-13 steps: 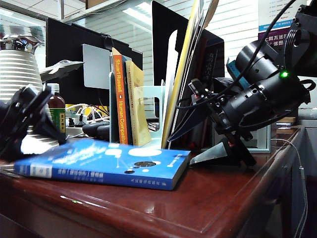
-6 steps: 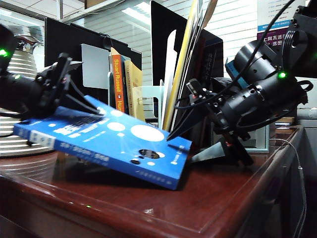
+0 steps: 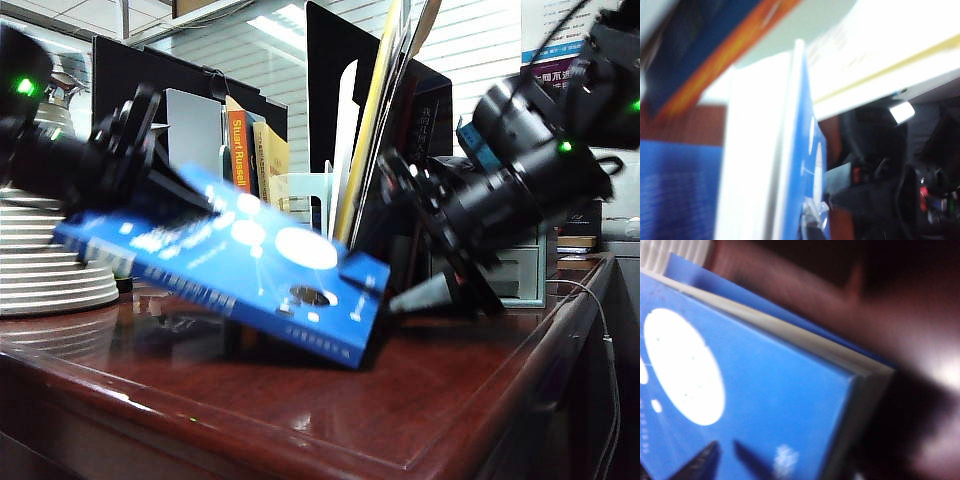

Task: Pick up the blue book and put it on the bookshelf.

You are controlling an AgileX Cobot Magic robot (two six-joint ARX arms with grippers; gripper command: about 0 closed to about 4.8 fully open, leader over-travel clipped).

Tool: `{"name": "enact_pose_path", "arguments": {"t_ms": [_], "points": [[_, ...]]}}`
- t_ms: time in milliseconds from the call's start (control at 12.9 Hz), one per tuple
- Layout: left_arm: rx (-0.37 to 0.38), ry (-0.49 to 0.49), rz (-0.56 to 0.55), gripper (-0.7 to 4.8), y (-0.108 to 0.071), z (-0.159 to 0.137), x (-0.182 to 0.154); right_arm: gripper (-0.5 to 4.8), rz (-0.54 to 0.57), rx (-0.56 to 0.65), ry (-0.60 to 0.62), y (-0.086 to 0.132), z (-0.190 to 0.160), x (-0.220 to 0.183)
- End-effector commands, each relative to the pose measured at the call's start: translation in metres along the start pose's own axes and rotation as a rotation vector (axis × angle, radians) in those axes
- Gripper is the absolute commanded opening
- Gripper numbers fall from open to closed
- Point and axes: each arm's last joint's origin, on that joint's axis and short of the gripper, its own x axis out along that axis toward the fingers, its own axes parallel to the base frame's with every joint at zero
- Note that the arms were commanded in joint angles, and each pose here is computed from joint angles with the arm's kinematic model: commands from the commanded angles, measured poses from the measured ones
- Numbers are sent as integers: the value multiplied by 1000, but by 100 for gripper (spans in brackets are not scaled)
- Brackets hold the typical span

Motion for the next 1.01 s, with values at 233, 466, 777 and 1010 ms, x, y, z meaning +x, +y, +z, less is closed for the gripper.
{"name": "enact_pose_path", "arguments": {"t_ms": [233,466,777,1010], "points": [[76,-51,-118,-6,-27,30,-1,465,162,-65,-11,14,25,-22],[103,-70,-174,-6,-47,38,-13,466,146,-114,-30,19,29,-42],[162,-121,-228,-6,-77,49,-34,466,202,-153,-32,34,30,-54],[222,-205,-229,-6,-98,59,-61,477,220,-196,-65,51,31,-68]]}}
